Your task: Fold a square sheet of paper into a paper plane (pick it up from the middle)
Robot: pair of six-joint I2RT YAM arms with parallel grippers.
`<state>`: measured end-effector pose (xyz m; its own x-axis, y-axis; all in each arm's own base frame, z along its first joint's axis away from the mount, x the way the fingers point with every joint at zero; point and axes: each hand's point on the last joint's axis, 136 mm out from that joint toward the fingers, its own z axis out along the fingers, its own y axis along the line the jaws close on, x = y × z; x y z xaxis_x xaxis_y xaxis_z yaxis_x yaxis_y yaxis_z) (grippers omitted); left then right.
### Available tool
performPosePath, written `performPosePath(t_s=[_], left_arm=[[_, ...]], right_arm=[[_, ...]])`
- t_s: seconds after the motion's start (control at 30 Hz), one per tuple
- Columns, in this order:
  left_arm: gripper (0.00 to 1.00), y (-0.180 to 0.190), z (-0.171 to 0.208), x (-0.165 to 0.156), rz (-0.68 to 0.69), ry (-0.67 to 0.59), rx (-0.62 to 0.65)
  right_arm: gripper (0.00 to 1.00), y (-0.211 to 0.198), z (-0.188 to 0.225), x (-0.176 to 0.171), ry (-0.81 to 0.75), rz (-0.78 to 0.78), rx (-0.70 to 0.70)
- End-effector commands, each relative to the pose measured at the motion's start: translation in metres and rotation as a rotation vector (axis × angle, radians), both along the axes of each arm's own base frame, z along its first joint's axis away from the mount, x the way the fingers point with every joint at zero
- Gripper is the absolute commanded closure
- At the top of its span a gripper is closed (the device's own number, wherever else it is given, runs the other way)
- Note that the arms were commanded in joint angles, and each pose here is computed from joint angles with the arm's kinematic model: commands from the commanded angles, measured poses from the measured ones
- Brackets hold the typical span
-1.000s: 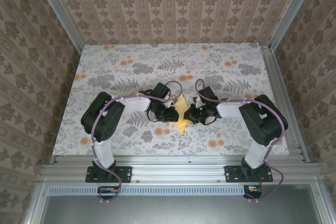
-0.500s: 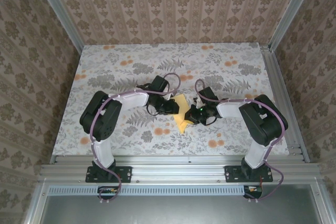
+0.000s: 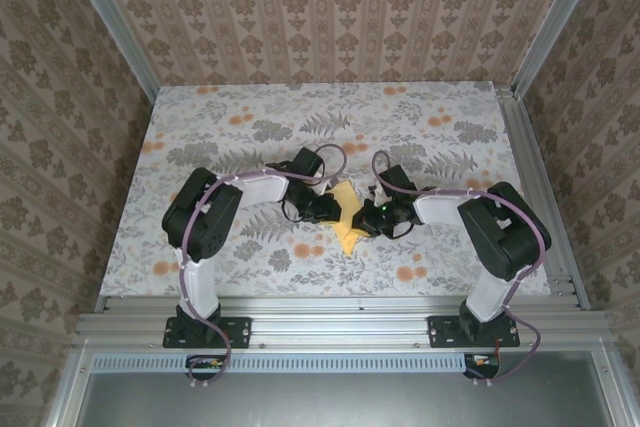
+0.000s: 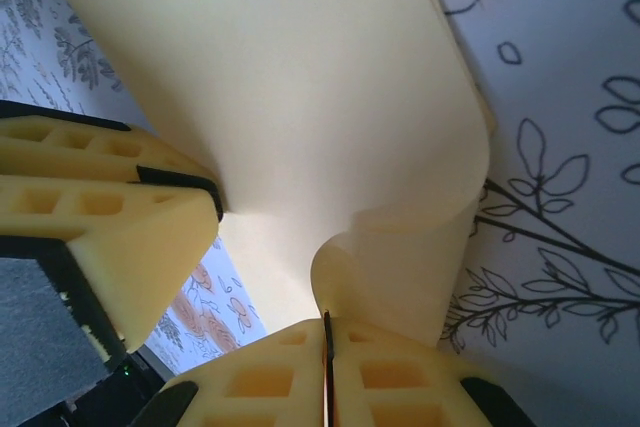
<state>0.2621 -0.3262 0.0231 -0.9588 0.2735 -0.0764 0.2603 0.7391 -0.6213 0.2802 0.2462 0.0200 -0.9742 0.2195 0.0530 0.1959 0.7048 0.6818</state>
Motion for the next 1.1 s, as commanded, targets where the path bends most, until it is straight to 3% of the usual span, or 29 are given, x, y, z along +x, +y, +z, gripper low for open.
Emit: performPosePath(t_s=[0.0,1.07], left_arm=[[0.79,0.004,-0.009,-0.004,-0.026,0.021,0.024],[0.80,0.013,-0.024,-0.021,-0.035,0.032,0.058]], right_arm=[[0.88,0.003,0.015,0.007,-0.026,-0.014,0.012],[0.90,0.009,0.025,0.017,-0.049,-0.108,0.012]])
